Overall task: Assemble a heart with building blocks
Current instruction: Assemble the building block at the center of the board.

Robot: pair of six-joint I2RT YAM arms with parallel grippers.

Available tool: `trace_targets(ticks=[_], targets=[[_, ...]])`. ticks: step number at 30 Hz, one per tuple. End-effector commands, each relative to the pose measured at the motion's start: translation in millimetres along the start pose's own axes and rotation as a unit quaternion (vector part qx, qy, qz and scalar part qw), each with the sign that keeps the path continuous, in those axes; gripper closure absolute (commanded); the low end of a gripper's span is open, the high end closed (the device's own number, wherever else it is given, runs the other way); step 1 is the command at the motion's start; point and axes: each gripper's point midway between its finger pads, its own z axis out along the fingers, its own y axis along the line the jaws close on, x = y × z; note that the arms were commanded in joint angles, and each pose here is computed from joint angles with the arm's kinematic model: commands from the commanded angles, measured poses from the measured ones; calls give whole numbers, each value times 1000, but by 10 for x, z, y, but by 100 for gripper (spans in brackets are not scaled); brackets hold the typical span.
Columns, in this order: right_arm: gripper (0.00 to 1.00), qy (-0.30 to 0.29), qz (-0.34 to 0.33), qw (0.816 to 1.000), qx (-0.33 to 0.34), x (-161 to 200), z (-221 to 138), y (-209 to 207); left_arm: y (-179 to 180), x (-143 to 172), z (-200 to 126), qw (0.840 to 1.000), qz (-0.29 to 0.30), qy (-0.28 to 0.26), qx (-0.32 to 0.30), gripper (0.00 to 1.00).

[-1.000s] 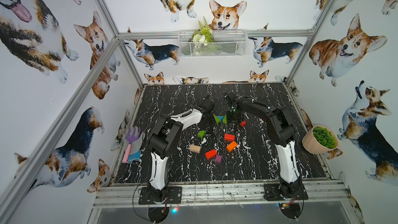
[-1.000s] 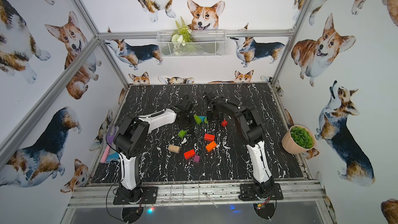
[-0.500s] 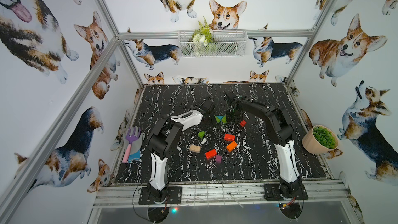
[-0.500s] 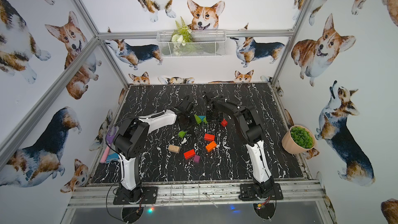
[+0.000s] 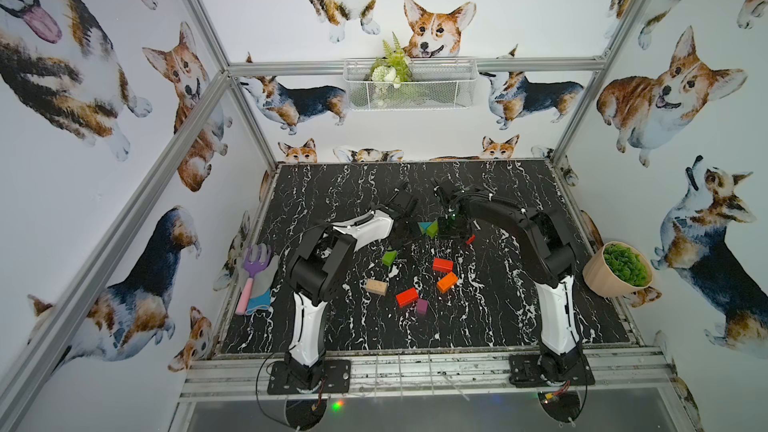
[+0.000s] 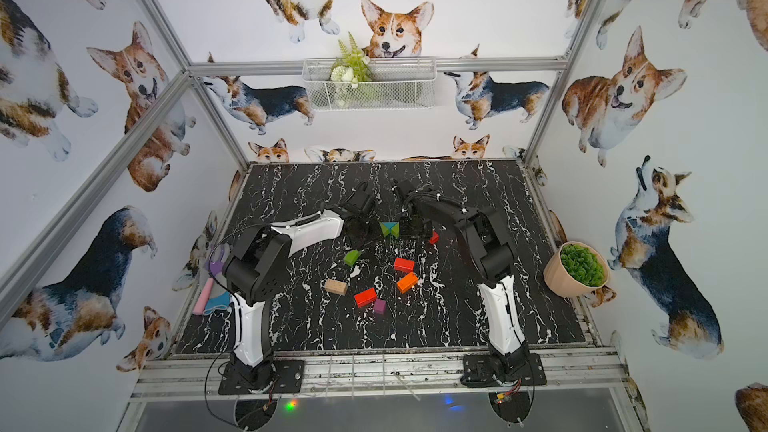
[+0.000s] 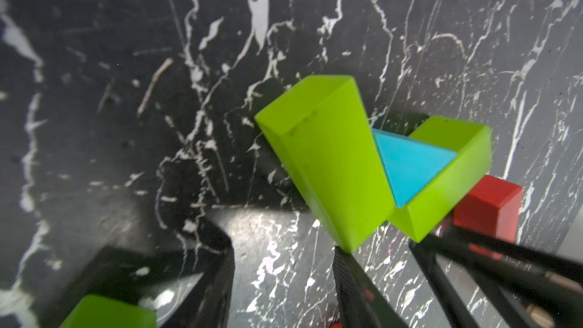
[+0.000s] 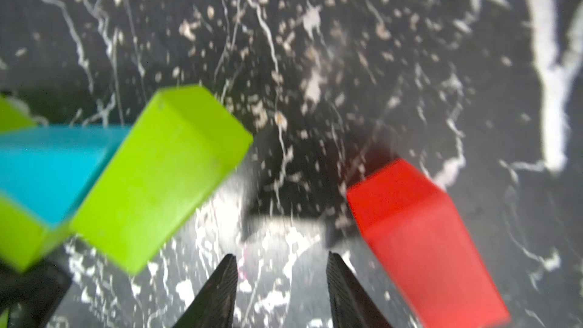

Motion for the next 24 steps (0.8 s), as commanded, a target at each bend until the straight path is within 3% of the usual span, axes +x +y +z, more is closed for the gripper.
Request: trace_targets(ticks=[1,24], targets=[[50,-11,12,1000,0,52,-118,-28,31,24,26,1000,-4,4,-7,45],[49,-6,8,1000,6,99,-131,-36,-43,7,8,1000,3,-4,-18,45]])
